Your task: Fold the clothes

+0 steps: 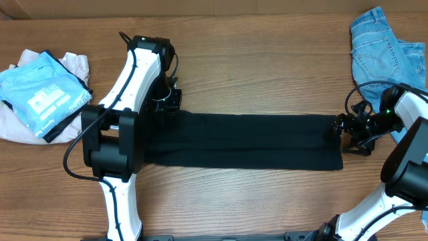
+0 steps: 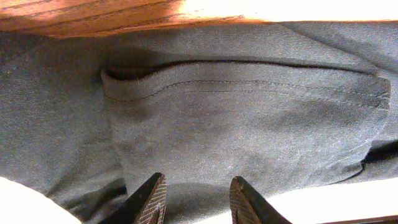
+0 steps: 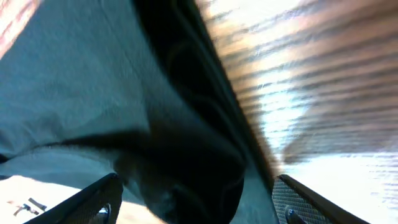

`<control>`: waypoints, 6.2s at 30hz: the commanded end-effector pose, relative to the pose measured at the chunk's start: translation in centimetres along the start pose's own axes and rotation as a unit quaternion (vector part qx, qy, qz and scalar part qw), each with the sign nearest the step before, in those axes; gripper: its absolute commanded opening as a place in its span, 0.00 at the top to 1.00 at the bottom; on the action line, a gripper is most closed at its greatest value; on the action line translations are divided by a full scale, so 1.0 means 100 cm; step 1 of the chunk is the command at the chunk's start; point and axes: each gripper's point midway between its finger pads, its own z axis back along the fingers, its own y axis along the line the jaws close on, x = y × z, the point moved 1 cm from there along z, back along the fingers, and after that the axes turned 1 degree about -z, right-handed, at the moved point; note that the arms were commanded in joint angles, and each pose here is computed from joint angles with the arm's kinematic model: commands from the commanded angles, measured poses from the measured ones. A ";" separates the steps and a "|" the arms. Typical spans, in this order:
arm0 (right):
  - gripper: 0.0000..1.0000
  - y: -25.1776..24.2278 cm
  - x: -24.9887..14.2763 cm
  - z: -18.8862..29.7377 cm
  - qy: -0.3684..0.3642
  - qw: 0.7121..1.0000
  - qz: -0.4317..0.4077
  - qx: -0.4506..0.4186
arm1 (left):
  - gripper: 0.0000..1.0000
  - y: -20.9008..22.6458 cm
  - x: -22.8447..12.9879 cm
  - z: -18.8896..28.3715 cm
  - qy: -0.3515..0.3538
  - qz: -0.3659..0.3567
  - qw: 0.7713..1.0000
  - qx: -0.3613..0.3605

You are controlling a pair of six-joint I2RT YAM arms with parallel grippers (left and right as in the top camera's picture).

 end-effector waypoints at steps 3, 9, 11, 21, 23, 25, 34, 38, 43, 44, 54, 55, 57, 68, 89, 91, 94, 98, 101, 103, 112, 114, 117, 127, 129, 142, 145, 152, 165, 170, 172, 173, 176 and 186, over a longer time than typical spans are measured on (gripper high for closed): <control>0.19 -0.006 0.001 0.001 -0.015 1.000 0.010 -0.025 | 0.62 -0.003 -0.001 0.003 -0.006 -0.012 1.000 -0.004; 0.21 -0.006 -0.003 -0.013 -0.013 1.000 0.010 -0.007 | 0.62 -0.003 -0.001 0.003 -0.006 -0.012 1.000 -0.004; 0.31 0.001 -0.003 -0.014 -0.013 1.000 0.010 0.014 | 0.62 -0.003 -0.001 0.003 -0.006 -0.012 1.000 -0.004; 0.96 0.009 -0.007 -0.013 -0.007 0.999 0.007 0.040 | 0.64 -0.003 -0.002 0.003 -0.004 -0.012 1.000 -0.004; 0.96 0.010 -0.005 -0.012 -0.010 0.999 0.007 0.040 | 0.67 -0.003 -0.002 0.003 -0.004 -0.012 1.000 -0.004; 0.96 0.011 -0.001 -0.009 -0.016 0.999 0.004 0.039 | 0.70 -0.003 -0.002 0.004 -0.005 -0.012 1.000 -0.004; 0.96 0.022 0.029 0.057 -0.091 0.996 -0.002 0.000 | 0.71 0.006 0.003 0.036 -0.057 0.008 0.998 -0.018; 0.96 0.038 0.025 0.085 -0.116 0.993 0.015 -0.019 | 0.69 0.026 0.006 0.056 -0.095 0.057 0.993 -0.030; 0.96 0.068 0.009 0.086 -0.106 0.993 0.042 -0.035 | 0.68 0.037 0.003 0.068 -0.108 0.080 0.989 -0.058; 0.96 0.074 0.005 0.082 -0.098 0.993 0.047 -0.046 | 0.68 0.037 0.003 0.068 -0.107 0.082 0.989 -0.060; 0.96 0.156 -0.030 0.025 -0.074 0.977 0.121 -0.159 | 0.68 0.033 0.002 0.067 -0.106 0.073 0.990 -0.060; 0.96 0.166 -0.034 0.020 -0.074 0.976 0.130 -0.159 | 0.68 0.033 0.002 0.067 -0.105 0.073 0.990 -0.060; 0.96 0.183 -0.044 0.008 -0.072 0.972 0.153 -0.161 | 0.68 0.033 0.002 0.067 -0.104 0.071 0.990 -0.059; 0.96 0.258 -0.084 -0.050 -0.077 0.949 0.269 -0.147 | 0.68 0.033 0.002 0.067 -0.104 0.066 0.991 -0.059; 0.81 0.294 -0.144 -0.081 0.034 0.915 0.399 -0.049 | 0.67 0.033 0.000 0.066 -0.101 0.065 0.991 -0.058; 0.78 0.297 -0.156 -0.083 0.051 0.898 0.436 -0.038 | 0.67 0.033 0.000 0.066 -0.101 0.065 0.991 -0.058; 0.74 0.297 -0.165 -0.085 0.062 0.882 0.465 -0.042 | 0.67 0.033 0.000 0.066 -0.101 0.065 0.991 -0.058; 0.74 0.300 -0.167 -0.080 0.057 0.881 0.468 -0.038 | 0.66 0.033 -0.001 0.066 -0.099 0.065 0.991 -0.058; 0.73 0.306 -0.157 -0.066 0.019 0.887 0.458 -0.051 | 0.66 0.033 -0.001 0.066 -0.098 0.065 0.991 -0.058; 0.73 0.307 -0.139 -0.049 -0.033 0.897 0.432 -0.085 | 0.63 0.034 -0.003 0.066 -0.096 0.065 0.992 -0.057; 0.61 0.272 -0.076 0.051 -0.228 0.916 0.262 -0.201 | 0.37 0.034 -0.017 0.057 -0.060 0.061 0.995 -0.056; 0.54 0.261 -0.070 0.060 -0.231 0.922 0.236 -0.203 | 0.35 0.034 -0.022 0.046 -0.041 0.064 0.996 -0.055; 0.53 0.245 -0.066 0.065 -0.217 0.930 0.211 -0.207 | 0.35 0.035 -0.029 0.025 -0.016 0.067 0.996 -0.055; 0.52 0.235 -0.059 0.071 -0.216 0.933 0.194 -0.211 | 0.34 0.031 -0.037 -0.045 0.010 0.059 0.995 -0.083; 0.52 0.235 -0.059 0.071 -0.216 0.933 0.195 -0.210 | 0.34 0.016 -0.037 -0.055 0.007 0.036 0.991 -0.130; 0.52 0.233 -0.060 0.071 -0.213 0.934 0.194 -0.212 | 0.93 0.024 -0.043 -0.081 0.010 0.042 0.993 -0.109; 0.52 0.232 -0.061 0.070 -0.210 0.934 0.194 -0.214 | 0.96 0.034 -0.040 -0.076 0.005 0.050 0.995 -0.090; 0.52 0.232 -0.062 0.070 -0.209 0.934 0.193 -0.215 | 0.96 0.091 -0.033 -0.020 -0.028 0.111 0.993 -0.012; 0.52 0.225 -0.056 0.075 -0.212 0.936 0.180 -0.216 | 0.95 0.186 -0.043 0.079 -0.106 0.226 0.968 0.011; 0.52 0.210 -0.043 0.086 -0.221 0.940 0.147 -0.214 | 0.96 0.161 -0.033 0.108 -0.140 0.195 0.971 -0.016; 0.52 0.203 -0.038 0.091 -0.224 0.941 0.133 -0.214 | 0.95 0.146 -0.029 0.117 -0.148 0.174 0.973 -0.013; 0.52 0.200 -0.035 0.093 -0.226 0.942 0.127 -0.214 | 0.95 0.137 -0.028 0.120 -0.149 0.162 0.975 -0.011; 0.52 0.191 -0.029 0.099 -0.228 0.942 0.116 -0.215 | 0.95 0.106 -0.025 0.122 -0.144 0.123 0.982 -0.003; 0.52 0.184 -0.024 0.104 -0.231 0.942 0.112 -0.216 | 0.94 0.003 -0.032 0.110 -0.119 0.043 0.992 0.018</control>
